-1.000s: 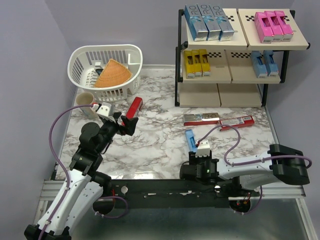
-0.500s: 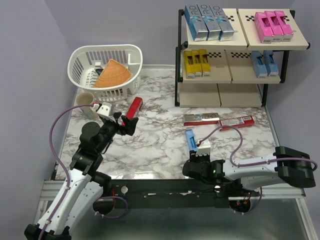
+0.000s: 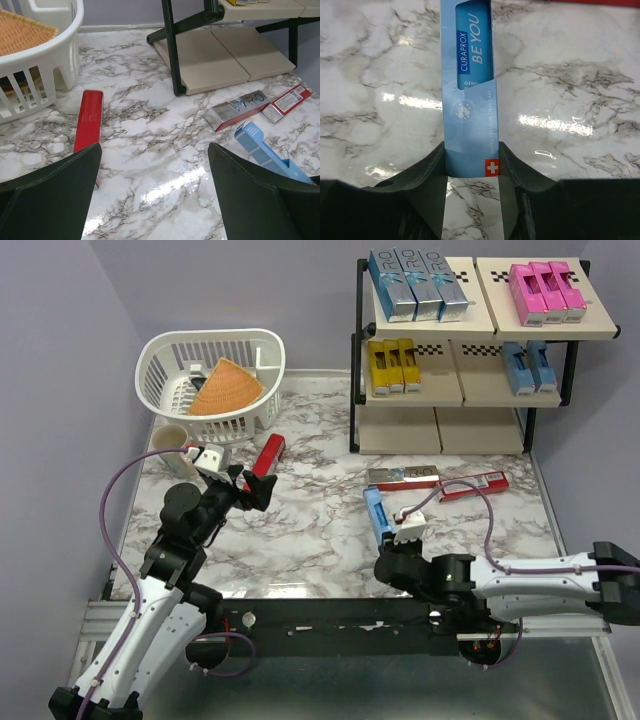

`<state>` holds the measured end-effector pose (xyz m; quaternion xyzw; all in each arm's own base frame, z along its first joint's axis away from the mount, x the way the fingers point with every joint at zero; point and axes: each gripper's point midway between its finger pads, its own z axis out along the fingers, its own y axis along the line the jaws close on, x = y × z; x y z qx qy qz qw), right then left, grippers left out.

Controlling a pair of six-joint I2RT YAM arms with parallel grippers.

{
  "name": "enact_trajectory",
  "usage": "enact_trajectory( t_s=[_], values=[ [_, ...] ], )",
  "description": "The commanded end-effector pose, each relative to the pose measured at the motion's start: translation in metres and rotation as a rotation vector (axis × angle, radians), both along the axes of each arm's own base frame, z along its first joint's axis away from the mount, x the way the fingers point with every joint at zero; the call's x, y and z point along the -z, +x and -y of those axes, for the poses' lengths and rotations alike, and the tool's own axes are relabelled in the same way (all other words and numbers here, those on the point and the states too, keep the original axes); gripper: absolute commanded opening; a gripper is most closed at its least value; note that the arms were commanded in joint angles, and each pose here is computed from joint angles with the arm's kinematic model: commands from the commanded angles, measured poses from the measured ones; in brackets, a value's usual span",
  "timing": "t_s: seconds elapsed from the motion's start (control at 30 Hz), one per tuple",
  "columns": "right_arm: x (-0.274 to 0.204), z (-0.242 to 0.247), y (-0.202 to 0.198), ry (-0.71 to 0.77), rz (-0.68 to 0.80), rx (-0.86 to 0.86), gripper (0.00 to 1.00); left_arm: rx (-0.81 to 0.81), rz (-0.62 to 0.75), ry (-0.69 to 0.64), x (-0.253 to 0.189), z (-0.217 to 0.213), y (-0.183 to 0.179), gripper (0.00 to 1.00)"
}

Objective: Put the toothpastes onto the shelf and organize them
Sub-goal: Pick up the toothpaste from the center of the board, then place the toothpaste on the shelf.

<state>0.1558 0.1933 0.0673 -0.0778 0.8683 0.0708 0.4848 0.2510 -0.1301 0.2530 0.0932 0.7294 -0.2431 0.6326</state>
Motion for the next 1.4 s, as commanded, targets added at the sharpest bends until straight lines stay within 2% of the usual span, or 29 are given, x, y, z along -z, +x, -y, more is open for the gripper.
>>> enact_trajectory(
  t_s=[0.0, 0.27, 0.37, 0.4, 0.47, 0.5, 0.53, 0.63, 0.77, 1.0, 1.37],
  values=[
    [-0.061, 0.012, 0.009, 0.015, 0.056, -0.015, 0.41, 0.003, 0.004, 0.009, 0.0, -0.001, 0.0, 0.99],
    [-0.146, 0.06, 0.035, 0.079, 0.117, 0.061, 0.41, 0.008, -0.001, 0.006, 0.0, 0.0, 0.0, 0.99],
    [-0.171, 0.079, 0.056, 0.074, 0.172, 0.115, 0.42, 0.01, 0.003, 0.004, -0.001, 0.0, 0.0, 0.99],
    [-0.178, 0.093, 0.066, 0.031, 0.195, 0.145, 0.42, 0.01, 0.001, 0.003, 0.0, 0.0, 0.0, 0.99],
    [-0.195, 0.094, 0.08, 0.061, 0.233, 0.139, 0.42, 0.01, 0.003, 0.002, -0.001, 0.0, -0.001, 0.99],
    [-0.196, 0.108, 0.092, 0.017, 0.235, 0.174, 0.43, 0.01, 0.001, 0.003, -0.001, 0.0, -0.001, 0.99],
    [-0.204, 0.104, 0.098, 0.039, 0.237, 0.142, 0.43, 0.011, 0.001, 0.003, -0.001, 0.0, -0.001, 0.99],
    [-0.217, 0.119, 0.125, 0.034, 0.26, 0.19, 0.43, 0.013, 0.006, -0.001, -0.003, 0.0, -0.002, 0.99],
    [-0.257, 0.13, 0.157, 0.059, 0.352, 0.215, 0.43, 0.014, 0.015, -0.004, -0.005, 0.0, -0.004, 0.99],
    [-0.264, 0.169, 0.21, -0.005, 0.355, 0.277, 0.43, 0.017, 0.027, -0.01, -0.009, -0.001, -0.006, 0.99],
    [-0.247, 0.212, 0.268, 0.012, 0.409, 0.359, 0.48, 0.032, 0.029, -0.017, -0.01, 0.002, -0.008, 0.99]
  ],
)
